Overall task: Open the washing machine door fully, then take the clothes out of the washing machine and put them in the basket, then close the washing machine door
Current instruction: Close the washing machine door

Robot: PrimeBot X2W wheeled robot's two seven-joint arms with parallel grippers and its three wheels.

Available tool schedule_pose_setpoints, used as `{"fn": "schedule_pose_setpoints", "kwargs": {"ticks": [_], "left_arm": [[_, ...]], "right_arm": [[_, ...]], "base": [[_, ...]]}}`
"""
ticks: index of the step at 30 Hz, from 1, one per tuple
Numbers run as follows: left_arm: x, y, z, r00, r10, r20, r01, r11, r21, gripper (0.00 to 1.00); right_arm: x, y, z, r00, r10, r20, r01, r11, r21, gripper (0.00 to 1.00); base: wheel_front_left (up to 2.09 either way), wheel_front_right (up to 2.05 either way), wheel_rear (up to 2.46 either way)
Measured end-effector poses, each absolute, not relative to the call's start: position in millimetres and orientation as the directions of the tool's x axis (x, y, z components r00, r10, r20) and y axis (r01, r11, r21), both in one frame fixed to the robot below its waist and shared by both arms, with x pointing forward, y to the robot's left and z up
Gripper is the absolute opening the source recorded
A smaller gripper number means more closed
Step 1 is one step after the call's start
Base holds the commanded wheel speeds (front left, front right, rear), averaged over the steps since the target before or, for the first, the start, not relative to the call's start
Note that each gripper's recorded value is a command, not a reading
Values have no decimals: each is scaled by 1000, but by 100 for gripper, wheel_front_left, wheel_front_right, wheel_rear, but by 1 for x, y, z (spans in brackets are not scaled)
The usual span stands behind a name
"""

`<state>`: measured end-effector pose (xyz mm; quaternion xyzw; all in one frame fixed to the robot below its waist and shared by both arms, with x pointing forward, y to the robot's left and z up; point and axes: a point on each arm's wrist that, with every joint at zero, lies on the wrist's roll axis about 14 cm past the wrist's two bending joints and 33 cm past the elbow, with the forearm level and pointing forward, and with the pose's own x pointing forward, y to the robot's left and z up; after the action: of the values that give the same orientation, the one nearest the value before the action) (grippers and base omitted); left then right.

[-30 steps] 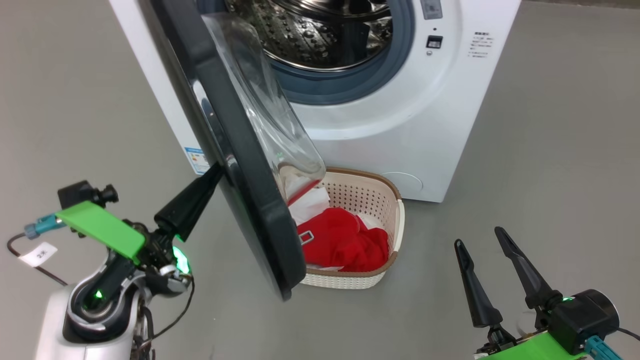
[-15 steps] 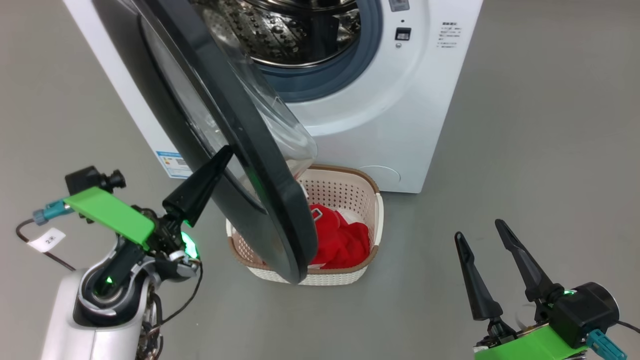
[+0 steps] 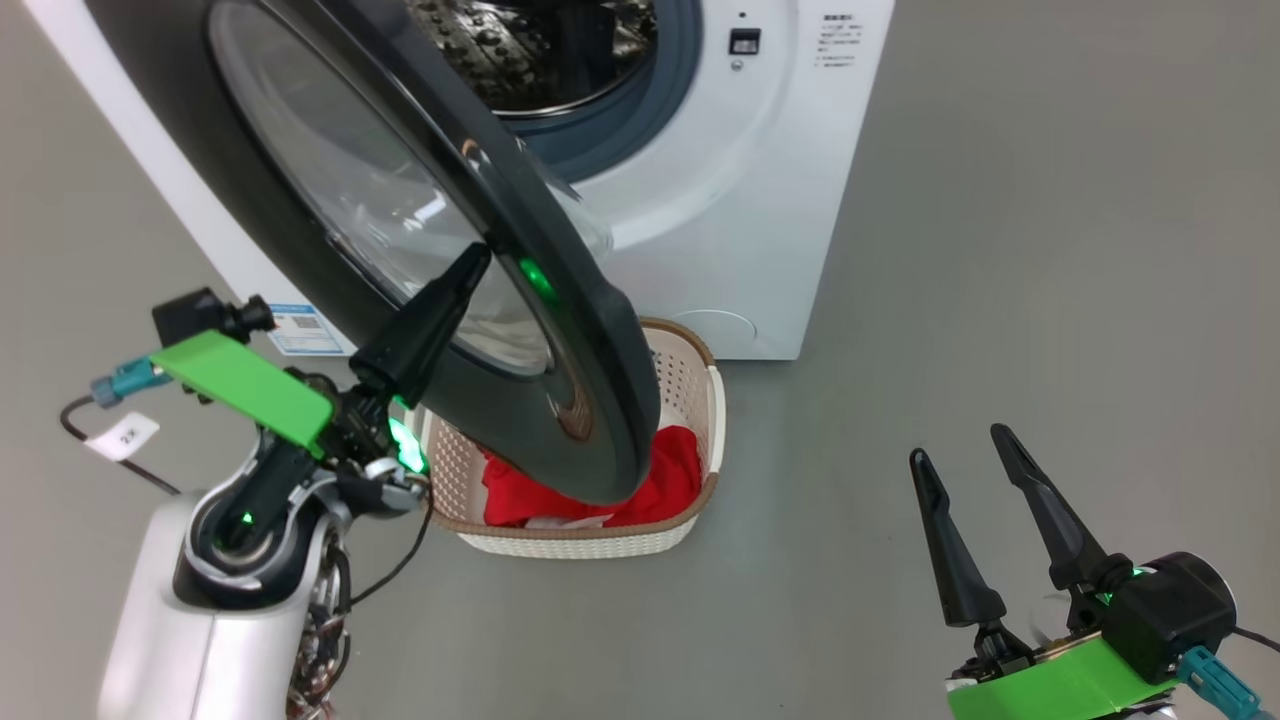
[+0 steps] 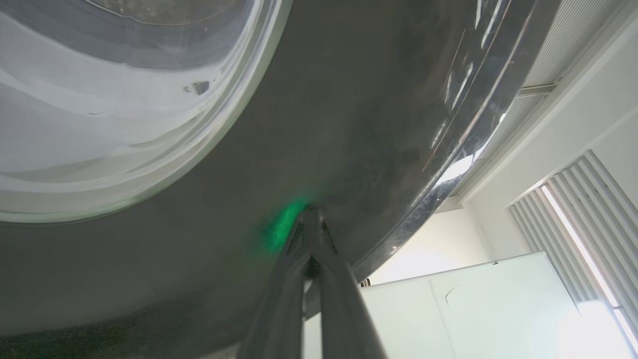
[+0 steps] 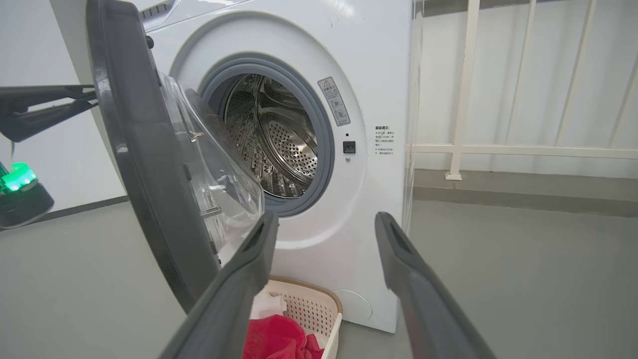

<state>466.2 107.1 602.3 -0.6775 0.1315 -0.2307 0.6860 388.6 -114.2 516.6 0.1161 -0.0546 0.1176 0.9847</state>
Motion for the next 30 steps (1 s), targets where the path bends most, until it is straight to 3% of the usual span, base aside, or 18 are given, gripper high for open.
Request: {"fn": "schedule_pose_setpoints", "kwargs": {"ticks": [30], "left_arm": [[536,58,598,858,-495,139,142,-31,-989,0]], "right_arm": [[389,-154,499,992,101,79,-116,968,223,100]], "base": [[0,0,0]]}}
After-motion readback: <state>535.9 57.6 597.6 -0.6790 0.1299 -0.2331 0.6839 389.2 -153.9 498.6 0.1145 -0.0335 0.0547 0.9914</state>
